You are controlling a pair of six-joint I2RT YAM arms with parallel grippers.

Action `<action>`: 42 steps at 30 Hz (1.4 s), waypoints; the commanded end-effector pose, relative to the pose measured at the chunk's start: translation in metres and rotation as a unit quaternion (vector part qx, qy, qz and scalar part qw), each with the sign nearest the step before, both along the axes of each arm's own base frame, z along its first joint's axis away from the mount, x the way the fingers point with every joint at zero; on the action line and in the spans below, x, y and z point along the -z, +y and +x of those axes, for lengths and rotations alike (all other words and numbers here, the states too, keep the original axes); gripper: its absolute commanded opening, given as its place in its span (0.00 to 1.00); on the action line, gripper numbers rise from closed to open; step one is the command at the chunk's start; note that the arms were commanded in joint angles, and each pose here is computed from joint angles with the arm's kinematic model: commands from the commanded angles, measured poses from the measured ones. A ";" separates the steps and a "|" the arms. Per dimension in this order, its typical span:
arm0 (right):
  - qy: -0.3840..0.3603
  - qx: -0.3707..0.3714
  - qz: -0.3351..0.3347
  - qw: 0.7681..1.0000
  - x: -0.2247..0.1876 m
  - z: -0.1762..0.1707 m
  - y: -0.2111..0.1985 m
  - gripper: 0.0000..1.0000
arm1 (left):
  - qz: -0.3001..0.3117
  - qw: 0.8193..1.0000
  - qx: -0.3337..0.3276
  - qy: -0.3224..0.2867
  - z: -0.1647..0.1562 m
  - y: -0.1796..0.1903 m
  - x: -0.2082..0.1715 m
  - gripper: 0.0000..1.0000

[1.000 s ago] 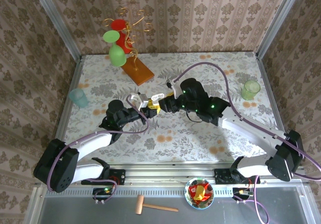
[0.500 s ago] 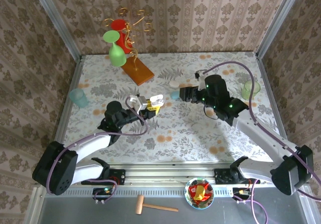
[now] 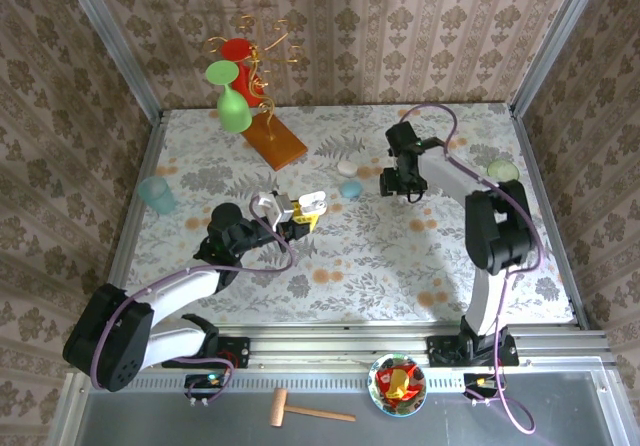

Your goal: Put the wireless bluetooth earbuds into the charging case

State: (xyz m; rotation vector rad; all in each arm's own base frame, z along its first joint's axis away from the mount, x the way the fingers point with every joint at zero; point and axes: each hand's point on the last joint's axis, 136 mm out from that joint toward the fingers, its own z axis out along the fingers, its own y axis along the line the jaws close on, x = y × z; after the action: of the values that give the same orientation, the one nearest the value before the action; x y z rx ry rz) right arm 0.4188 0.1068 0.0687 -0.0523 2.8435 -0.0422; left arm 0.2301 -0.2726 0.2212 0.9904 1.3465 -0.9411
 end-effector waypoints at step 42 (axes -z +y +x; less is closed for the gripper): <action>0.093 -0.061 -0.012 0.994 0.030 -0.027 0.004 0.30 | -0.008 1.000 0.008 -0.016 -0.002 0.000 -0.007 0.06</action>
State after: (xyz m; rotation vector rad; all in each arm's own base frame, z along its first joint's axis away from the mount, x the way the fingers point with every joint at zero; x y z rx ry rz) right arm 0.3908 0.1035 0.0216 -0.2753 3.0638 -0.1078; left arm 0.2295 -0.2722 0.2217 0.9893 1.3382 -0.9397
